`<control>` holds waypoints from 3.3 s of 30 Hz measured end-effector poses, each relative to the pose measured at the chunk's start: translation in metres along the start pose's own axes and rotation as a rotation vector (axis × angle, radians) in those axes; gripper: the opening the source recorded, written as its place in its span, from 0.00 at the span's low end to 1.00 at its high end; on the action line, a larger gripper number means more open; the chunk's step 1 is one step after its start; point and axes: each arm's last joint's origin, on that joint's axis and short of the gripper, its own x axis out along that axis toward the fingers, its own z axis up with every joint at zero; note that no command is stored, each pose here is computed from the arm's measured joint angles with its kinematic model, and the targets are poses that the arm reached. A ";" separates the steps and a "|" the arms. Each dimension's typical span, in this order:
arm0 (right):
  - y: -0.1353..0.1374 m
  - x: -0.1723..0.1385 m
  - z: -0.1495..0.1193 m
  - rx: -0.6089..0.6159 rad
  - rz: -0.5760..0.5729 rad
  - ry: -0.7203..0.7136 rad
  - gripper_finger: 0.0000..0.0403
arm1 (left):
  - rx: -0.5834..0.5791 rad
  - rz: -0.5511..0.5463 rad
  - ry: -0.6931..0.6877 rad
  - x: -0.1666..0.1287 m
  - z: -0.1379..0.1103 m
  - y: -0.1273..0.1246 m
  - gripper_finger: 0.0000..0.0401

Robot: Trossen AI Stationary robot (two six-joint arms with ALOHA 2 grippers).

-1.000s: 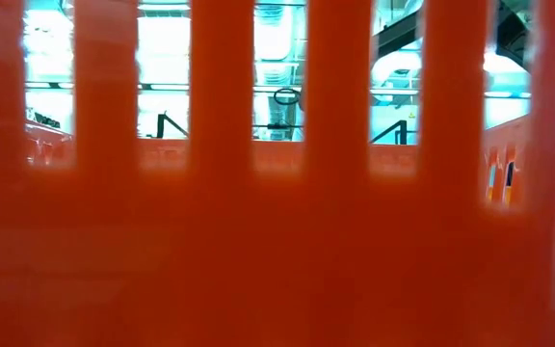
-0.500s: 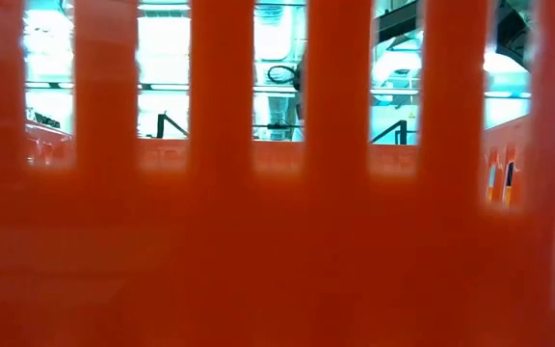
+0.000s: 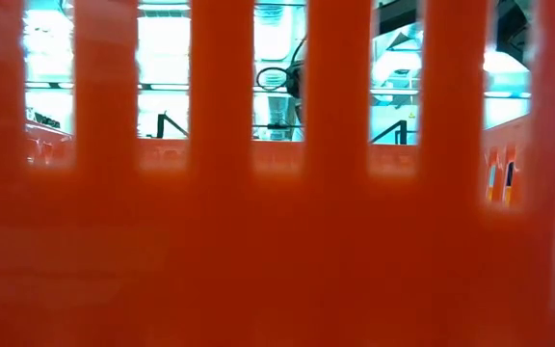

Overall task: Stack baskets on shelf by color
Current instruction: Put the middle black bin on the shelf, then put the middle orange bin on the shelf

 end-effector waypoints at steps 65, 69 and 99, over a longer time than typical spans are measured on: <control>0.239 -0.252 -0.151 0.153 0.024 -0.840 0.00 | 0.721 -0.237 0.286 0.173 0.009 -0.132 0.02; 0.254 -0.255 -0.160 0.147 0.016 -0.875 0.00 | 0.627 -0.150 0.391 0.218 -0.002 -0.140 0.00; 0.271 -0.249 -0.179 -0.151 -0.076 -0.774 0.01 | 0.514 -0.406 0.268 0.205 0.029 -0.185 0.29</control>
